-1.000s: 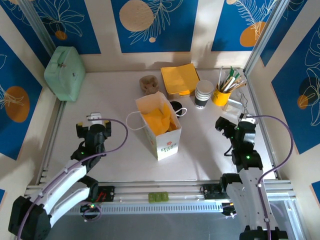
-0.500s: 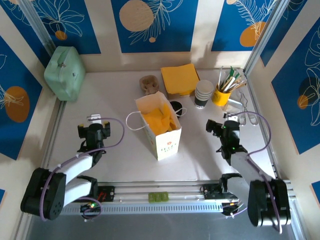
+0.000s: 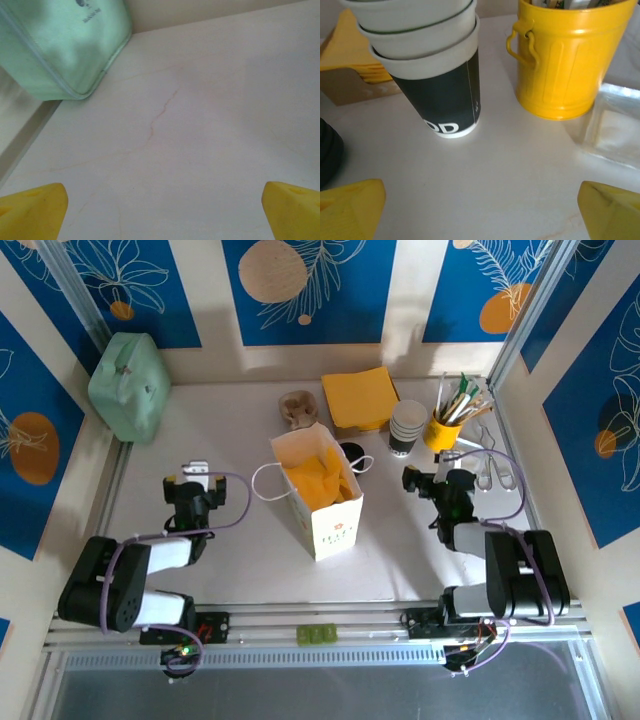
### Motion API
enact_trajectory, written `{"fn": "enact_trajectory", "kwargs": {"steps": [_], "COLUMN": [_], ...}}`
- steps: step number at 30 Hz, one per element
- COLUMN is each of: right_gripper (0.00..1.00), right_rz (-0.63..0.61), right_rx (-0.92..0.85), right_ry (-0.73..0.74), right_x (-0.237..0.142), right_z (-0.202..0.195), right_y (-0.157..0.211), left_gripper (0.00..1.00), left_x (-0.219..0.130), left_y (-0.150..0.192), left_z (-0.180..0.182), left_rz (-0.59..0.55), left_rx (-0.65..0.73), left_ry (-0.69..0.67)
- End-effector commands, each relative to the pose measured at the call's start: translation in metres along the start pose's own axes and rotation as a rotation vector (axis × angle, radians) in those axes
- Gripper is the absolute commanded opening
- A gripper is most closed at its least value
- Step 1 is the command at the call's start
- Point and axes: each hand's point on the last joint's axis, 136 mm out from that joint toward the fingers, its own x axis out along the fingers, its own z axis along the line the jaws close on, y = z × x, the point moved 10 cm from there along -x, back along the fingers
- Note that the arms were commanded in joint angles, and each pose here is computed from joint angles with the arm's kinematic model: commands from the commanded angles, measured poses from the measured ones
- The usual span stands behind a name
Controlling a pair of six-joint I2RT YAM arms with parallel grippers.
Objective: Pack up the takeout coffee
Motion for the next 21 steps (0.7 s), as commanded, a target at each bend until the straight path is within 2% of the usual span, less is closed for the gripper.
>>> {"fn": "enact_trajectory", "kwargs": {"steps": [1,4,7,17,19,21], "right_gripper": [0.99,0.99,0.99,0.99,0.99,0.99], "right_rz": [-0.092,-0.077,-0.006,0.003,0.006,0.007], "right_rx": [-0.037,-0.04,-0.043,-0.029,-0.029,-0.029], "right_ry": [-0.105,-0.114,-0.071,-0.082,-0.081,-0.082], "right_x": [0.007,0.015,0.027,0.028,0.028,0.028], "right_z": [0.005,0.006,0.007,0.005,0.005,0.005], "right_y": [-0.007,-0.001,-0.008,-0.009,-0.009,-0.009], "left_gripper": [0.99,0.99,0.99,0.99,0.99,0.99], "left_x": [0.005,0.006,0.009,0.035,0.037,0.038], "left_y": [-0.02,-0.02,-0.015,-0.002,-0.003,-0.003], "left_z": [0.0,-0.002,-0.006,-0.004,-0.004,-0.004], "left_rz": [-0.087,-0.101,-0.132,-0.07,-0.026,-0.035], "left_rx": [-0.011,-0.022,-0.037,-0.081,-0.079,-0.078], "left_ry": [0.044,0.096,0.135,0.11,0.114,0.113]}}
